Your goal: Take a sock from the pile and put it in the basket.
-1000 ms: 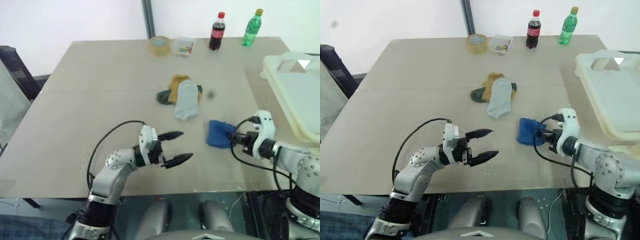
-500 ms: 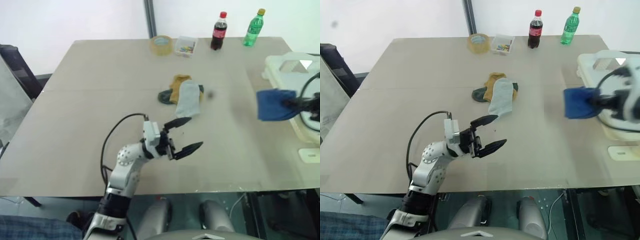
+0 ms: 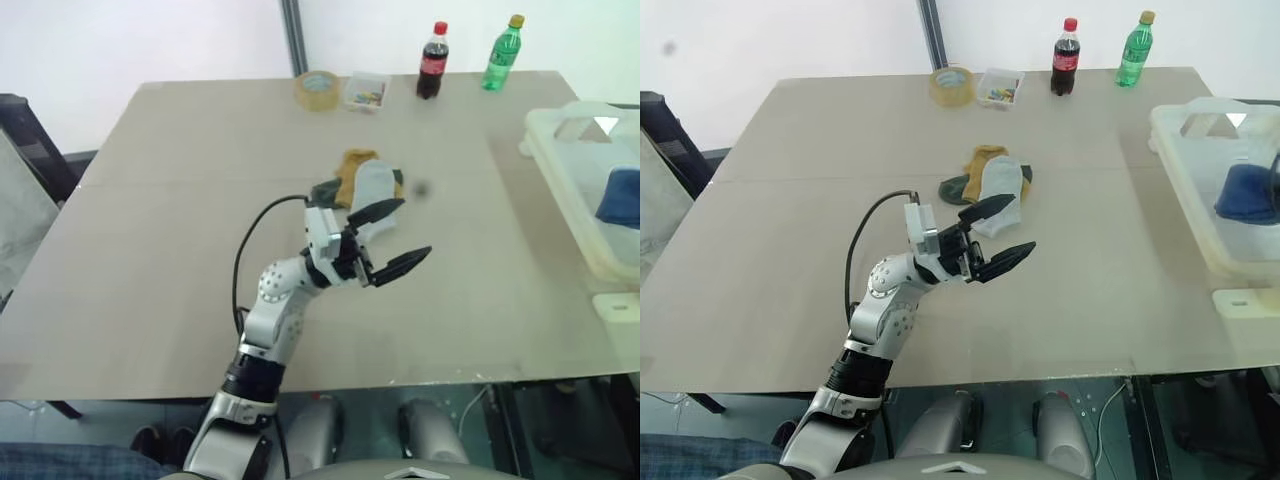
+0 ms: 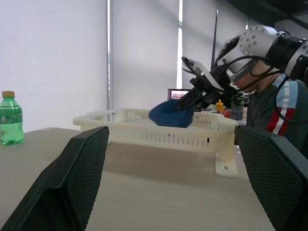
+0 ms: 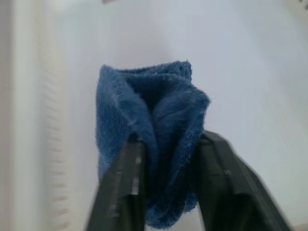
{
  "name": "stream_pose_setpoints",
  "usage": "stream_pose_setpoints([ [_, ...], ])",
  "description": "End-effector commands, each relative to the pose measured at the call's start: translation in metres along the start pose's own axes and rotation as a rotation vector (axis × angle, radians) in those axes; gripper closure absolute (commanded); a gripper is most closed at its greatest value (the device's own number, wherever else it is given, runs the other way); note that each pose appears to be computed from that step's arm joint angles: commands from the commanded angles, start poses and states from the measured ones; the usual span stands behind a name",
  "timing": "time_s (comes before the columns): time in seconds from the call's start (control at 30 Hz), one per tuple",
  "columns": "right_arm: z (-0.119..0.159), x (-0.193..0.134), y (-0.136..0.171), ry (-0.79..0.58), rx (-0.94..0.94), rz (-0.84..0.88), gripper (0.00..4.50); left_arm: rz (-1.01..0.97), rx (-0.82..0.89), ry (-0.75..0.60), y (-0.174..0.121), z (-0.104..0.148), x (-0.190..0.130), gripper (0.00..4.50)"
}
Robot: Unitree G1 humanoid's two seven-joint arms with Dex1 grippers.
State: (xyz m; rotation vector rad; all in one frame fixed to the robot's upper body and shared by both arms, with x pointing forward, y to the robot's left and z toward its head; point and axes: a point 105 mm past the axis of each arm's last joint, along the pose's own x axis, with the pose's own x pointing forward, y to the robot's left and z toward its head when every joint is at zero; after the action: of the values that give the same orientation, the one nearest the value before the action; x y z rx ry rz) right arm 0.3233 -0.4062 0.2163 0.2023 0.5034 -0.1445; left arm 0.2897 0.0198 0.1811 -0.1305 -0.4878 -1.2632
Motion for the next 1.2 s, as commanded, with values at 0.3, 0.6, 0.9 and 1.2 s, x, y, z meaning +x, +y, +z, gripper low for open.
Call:
stream_pose_setpoints([
  [0.3, 0.013, -0.013, -0.008, -0.045, -0.348, -0.018, 0.02, 0.013, 0.022, 0.007, 0.001, 0.007, -0.002, 0.0],
  [0.6, 0.056, -0.059, 0.051, -0.273, -0.551, 0.055, 0.02, 0.011, 0.02, 0.026, 0.001, 0.007, -0.007, 0.0],
  [0.9, -0.039, -0.033, 0.169, -0.292, -0.69, 0.493, 0.02, 0.049, 0.01, 0.024, 0.009, 0.005, -0.008, 0.0],
  [1.2, -0.16, -0.032, 0.173, -0.13, -0.693, 0.754, 0.02, 0.087, 0.032, 0.059, 0.006, 0.004, -0.026, 0.0],
])
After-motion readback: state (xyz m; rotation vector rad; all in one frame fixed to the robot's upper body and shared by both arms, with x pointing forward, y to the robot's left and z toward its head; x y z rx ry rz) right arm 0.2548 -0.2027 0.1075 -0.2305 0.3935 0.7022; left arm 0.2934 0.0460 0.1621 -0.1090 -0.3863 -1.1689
